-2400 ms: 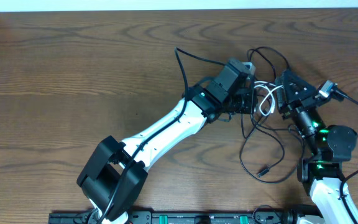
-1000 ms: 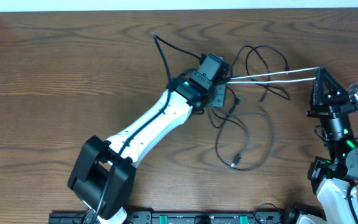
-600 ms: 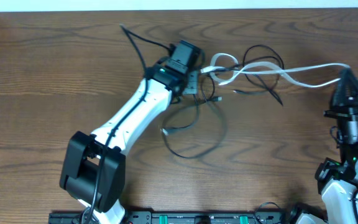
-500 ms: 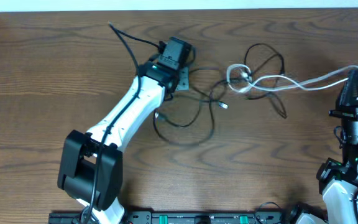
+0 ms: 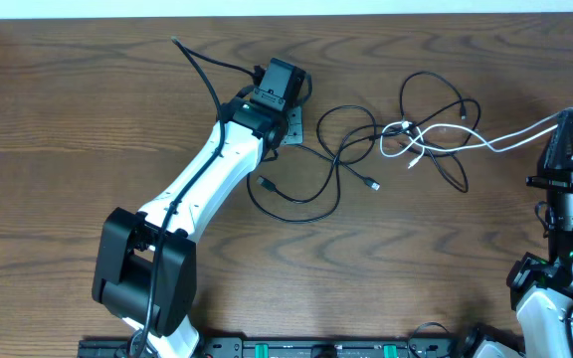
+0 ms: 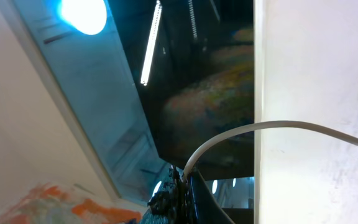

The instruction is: Untangle cables

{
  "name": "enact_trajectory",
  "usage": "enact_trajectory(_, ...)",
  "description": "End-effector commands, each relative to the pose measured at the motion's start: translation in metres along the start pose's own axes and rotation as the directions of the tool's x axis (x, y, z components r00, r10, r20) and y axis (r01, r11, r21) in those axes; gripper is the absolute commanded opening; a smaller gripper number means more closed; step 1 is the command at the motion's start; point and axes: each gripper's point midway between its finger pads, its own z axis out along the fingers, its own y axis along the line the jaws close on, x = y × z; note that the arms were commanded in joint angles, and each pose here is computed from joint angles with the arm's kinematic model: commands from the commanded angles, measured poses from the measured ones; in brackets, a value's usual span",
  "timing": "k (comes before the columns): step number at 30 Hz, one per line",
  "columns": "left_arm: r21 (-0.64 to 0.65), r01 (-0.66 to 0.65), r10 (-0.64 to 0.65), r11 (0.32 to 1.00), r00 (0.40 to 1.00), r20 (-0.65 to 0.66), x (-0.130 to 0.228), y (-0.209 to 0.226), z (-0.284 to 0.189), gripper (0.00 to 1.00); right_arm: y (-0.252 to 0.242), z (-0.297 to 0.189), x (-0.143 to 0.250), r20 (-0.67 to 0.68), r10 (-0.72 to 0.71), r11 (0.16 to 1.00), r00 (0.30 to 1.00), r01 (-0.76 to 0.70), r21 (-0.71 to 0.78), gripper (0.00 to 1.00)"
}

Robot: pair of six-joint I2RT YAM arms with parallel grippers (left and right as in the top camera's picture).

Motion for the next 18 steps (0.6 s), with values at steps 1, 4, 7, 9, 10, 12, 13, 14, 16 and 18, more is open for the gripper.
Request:
enact_trajectory(1,0.177,-0.035,0.049,0.984,0.996,-0.074,0.015,-0.031,0.002,0.73,0.011,0.003,0.002,-0.018,-0.017,1.0,1.0,0.017,-0.018,0.01)
enact_trajectory(4,0.327,-0.13,0.158,0.936,0.985,-0.062,0.019,-0.059,-0.005,0.91,0.011,0.003,0.003,-0.022,-0.016,1.0,1.0,0.016,-0.017,0.01)
enact_trajectory(7,0.418,-0.241,0.268,0.876,0.963,-0.006,0.021,-0.083,-0.012,0.93,0.01,0.003,0.004,-0.028,-0.017,1.0,0.999,0.017,-0.015,0.01)
enact_trajectory(9,0.431,-0.336,0.352,0.837,0.935,0.045,0.022,-0.092,-0.015,0.93,0.009,0.003,0.006,-0.039,-0.017,1.0,0.999,0.016,-0.01,0.01)
enact_trajectory(10,0.432,-0.393,0.402,0.811,0.912,0.076,0.024,-0.096,-0.015,0.93,0.009,0.003,0.006,-0.043,-0.017,1.0,0.999,0.016,-0.008,0.01)
enact_trajectory(12,0.427,-0.51,0.503,0.747,0.853,0.139,0.026,-0.105,-0.016,0.93,0.009,0.003,0.007,-0.047,-0.017,1.0,0.999,0.017,-0.006,0.01)
enact_trajectory(13,0.421,-0.564,0.551,0.71,0.818,0.167,0.028,-0.108,-0.015,0.93,0.009,0.003,0.007,-0.048,-0.017,1.0,0.999,0.017,-0.006,0.01)
enact_trajectory(14,0.411,-0.625,0.605,0.663,0.771,0.197,0.03,-0.111,-0.014,0.93,0.009,0.003,0.008,-0.05,-0.017,1.0,0.999,0.017,-0.006,0.01)
enact_trajectory(16,0.377,-0.717,0.683,0.586,0.688,0.245,0.031,-0.115,-0.007,0.93,0.009,0.003,0.009,-0.056,-0.019,1.0,0.998,0.019,-0.006,0.01)
enact_trajectory(18,0.339,-0.765,0.722,0.548,0.637,0.27,0.029,-0.116,0.003,0.93,0.008,0.003,0.01,-0.062,-0.019,1.0,0.998,0.019,-0.003,0.01)
